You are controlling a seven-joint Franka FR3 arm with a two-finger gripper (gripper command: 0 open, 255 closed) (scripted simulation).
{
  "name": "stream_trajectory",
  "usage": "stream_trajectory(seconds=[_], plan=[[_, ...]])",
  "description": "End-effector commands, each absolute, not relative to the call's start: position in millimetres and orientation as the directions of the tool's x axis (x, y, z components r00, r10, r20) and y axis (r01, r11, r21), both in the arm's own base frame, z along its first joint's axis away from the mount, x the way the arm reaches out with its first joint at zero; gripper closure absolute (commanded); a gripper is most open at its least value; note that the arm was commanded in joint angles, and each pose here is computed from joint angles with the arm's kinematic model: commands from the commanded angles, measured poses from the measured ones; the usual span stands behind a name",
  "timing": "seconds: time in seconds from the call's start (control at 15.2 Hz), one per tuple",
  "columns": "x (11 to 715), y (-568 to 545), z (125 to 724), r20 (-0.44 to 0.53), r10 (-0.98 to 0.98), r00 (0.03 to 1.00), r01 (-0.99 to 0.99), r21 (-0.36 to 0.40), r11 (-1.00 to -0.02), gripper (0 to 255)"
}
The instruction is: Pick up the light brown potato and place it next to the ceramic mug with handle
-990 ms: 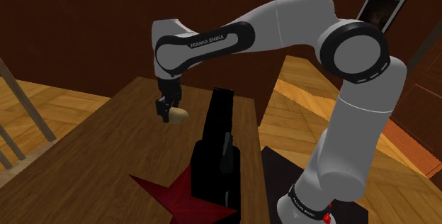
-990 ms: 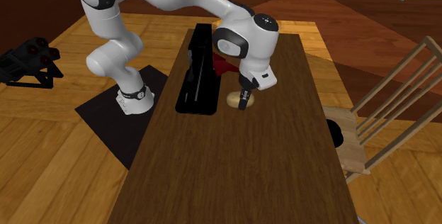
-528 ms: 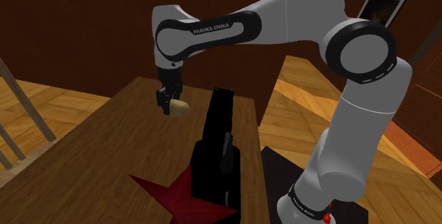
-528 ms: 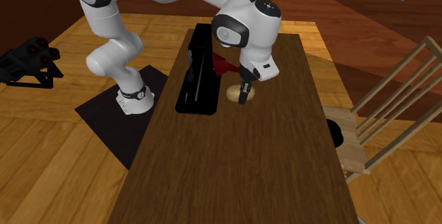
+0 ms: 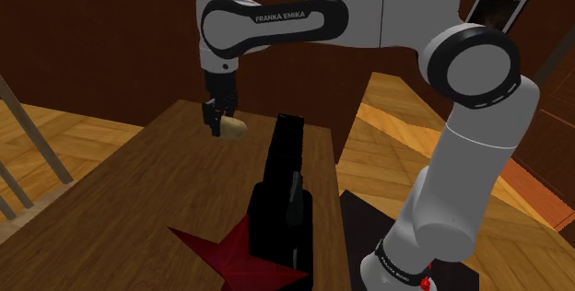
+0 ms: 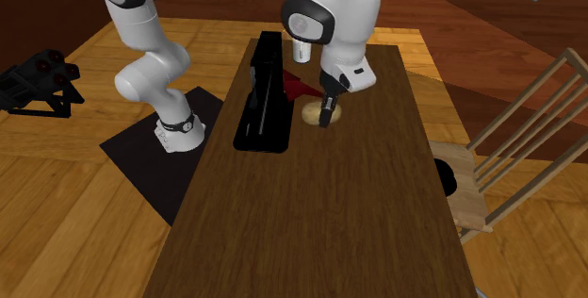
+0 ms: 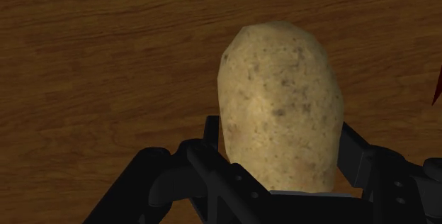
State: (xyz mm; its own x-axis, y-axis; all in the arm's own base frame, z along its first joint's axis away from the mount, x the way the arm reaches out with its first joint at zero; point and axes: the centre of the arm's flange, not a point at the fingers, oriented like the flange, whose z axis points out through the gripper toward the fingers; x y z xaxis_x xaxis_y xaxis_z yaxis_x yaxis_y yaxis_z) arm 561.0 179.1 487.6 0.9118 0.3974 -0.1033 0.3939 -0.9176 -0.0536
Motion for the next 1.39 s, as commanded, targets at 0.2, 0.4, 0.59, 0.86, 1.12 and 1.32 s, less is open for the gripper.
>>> stream_trajectory(seconds=[0.2,0.4,0.59,0.86,1.12,1.32], plan=[[529.3,202.2,497.0,-0.104,0.397,0.912,0.394,-0.054,-0.918,255],[497.5,225.8,497.0,-0.104,0.397,0.912,0.394,-0.054,-0.918,255],[465.6,249.4,497.1,-0.104,0.397,0.912,0.394,-0.054,-0.918,255],[423.2,280.9,497.1,-0.104,0.397,0.912,0.394,-0.054,-0.918,255],[380.8,312.3,497.2,-0.104,0.397,0.912,0.394,-0.054,-0.918,255],[349.0,335.9,497.2,-0.104,0.397,0.912,0.394,-0.054,-0.918,255]])
